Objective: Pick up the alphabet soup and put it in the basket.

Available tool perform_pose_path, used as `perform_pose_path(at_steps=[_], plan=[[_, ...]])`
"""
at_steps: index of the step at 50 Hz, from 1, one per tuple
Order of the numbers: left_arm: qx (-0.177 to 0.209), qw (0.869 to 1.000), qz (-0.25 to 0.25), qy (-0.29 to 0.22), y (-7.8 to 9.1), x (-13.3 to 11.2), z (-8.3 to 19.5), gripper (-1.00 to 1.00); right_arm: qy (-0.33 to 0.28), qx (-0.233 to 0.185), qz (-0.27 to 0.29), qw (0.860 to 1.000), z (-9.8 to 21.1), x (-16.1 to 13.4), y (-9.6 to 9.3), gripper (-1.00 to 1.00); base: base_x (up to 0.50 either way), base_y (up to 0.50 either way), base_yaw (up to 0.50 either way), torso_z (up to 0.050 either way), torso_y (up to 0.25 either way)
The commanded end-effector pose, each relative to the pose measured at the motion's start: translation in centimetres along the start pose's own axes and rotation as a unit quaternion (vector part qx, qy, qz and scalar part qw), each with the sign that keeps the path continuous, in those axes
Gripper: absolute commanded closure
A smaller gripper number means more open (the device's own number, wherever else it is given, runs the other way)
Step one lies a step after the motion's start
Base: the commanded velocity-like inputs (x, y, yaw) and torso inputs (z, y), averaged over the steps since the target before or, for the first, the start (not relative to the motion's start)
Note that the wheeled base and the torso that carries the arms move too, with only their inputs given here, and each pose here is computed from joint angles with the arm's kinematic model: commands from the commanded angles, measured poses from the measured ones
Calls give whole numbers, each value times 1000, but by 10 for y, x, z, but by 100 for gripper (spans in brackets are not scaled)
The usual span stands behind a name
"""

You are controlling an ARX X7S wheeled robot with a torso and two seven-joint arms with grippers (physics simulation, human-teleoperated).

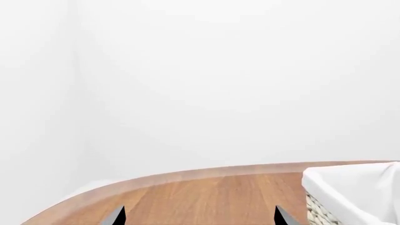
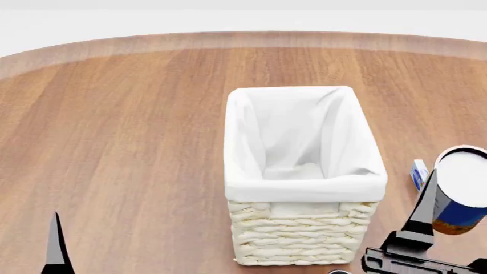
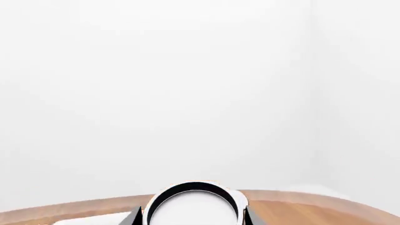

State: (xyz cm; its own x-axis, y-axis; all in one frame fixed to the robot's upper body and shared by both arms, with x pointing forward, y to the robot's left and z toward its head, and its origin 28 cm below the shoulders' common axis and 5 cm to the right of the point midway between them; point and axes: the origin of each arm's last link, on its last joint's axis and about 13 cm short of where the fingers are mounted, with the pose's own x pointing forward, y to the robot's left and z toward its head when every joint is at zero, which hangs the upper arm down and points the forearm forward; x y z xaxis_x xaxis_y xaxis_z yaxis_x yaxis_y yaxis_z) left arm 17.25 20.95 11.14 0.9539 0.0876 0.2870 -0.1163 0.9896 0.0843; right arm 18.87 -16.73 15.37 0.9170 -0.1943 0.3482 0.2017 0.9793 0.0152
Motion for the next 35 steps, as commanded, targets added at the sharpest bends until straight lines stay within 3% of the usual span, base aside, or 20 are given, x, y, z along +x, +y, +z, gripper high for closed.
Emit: perform_pose_path(at_steps=[1, 26, 35], plan=[[-1, 1000, 0, 1, 0, 0, -1, -100, -43, -16, 47, 998, 32, 34, 19, 100, 0, 0, 0, 0, 0], [1, 1000, 5, 0, 1, 1, 1, -100, -52, 0, 119, 992, 54, 135, 65, 100, 0, 0, 0, 0, 1], [1, 1000, 5, -1, 1, 0, 2, -100, -32, 28, 138, 990, 55, 169, 76, 100, 0, 0, 0, 0, 0]])
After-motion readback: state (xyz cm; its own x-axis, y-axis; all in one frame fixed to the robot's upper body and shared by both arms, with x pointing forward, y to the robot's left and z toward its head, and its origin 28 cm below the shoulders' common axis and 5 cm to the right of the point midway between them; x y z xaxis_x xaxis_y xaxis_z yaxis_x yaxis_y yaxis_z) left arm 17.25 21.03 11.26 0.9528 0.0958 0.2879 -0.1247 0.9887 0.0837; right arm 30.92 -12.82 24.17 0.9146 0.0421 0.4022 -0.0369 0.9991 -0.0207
